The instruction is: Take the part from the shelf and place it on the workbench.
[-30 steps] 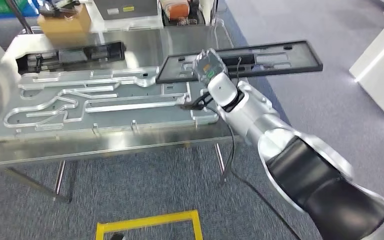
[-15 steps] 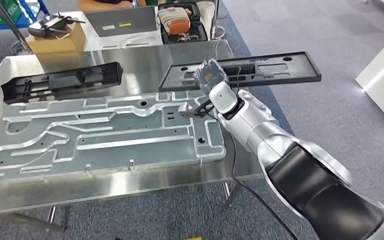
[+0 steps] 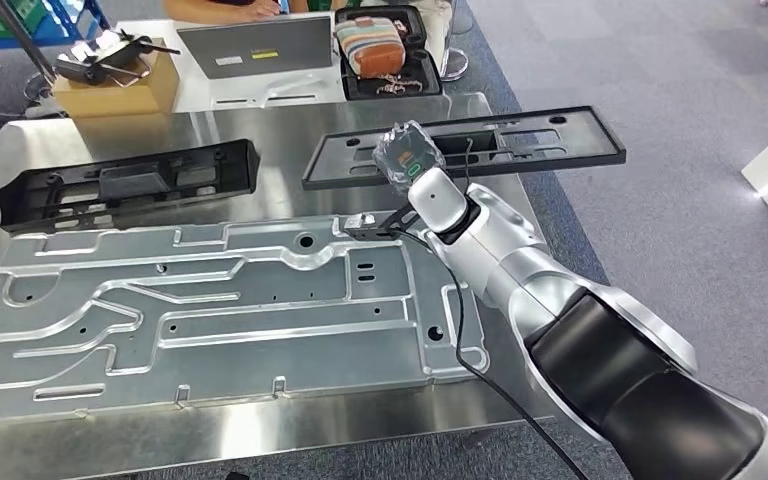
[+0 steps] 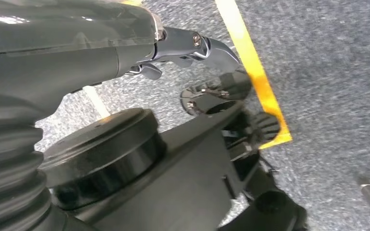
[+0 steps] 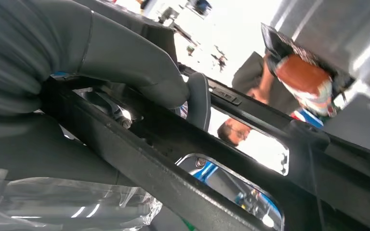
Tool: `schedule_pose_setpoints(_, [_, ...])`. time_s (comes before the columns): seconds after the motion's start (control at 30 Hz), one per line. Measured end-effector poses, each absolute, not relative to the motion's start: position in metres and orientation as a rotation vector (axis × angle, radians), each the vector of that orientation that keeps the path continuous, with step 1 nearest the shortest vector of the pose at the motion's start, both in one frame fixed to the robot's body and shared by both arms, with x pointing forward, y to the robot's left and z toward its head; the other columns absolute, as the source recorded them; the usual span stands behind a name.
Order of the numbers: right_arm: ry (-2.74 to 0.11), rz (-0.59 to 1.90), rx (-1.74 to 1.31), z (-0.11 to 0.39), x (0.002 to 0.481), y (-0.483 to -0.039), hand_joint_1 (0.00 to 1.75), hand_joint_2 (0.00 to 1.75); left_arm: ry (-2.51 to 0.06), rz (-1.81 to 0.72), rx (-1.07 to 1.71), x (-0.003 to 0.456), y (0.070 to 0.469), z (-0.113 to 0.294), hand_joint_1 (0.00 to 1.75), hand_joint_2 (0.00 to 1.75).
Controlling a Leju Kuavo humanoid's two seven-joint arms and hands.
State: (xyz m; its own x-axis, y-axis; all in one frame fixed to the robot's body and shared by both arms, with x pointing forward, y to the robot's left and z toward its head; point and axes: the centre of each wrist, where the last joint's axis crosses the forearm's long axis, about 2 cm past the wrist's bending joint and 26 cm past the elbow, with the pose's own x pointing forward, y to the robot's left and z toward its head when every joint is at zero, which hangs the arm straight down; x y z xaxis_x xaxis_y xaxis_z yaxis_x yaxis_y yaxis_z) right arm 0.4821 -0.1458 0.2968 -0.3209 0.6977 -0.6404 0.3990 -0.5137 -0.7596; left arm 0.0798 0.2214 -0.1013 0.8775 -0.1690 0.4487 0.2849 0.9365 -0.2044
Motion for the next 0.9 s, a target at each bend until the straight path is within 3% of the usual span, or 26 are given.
schedule_pose_setpoints(0.23, [-1.617,1.840,-1.535,0.282,0.469,-0.121,1.75,1.75,-0.463,-0.260,-0.281,0.085,0.221,-0.100,0.00,1.75])
schedule_pose_setpoints(0.43, [-1.831,1.603,-1.307,0.260,0.456,-0.110,1.75,1.75,-0.473,-0.284,-0.282,0.089,0.221,-0.099,0.00,1.75])
schedule_pose_setpoints(0.9, [-1.816,1.456,-1.074,0.217,0.434,-0.099,1.75,1.75,-0.464,-0.317,-0.274,0.091,0.221,-0.099,0.00,1.75])
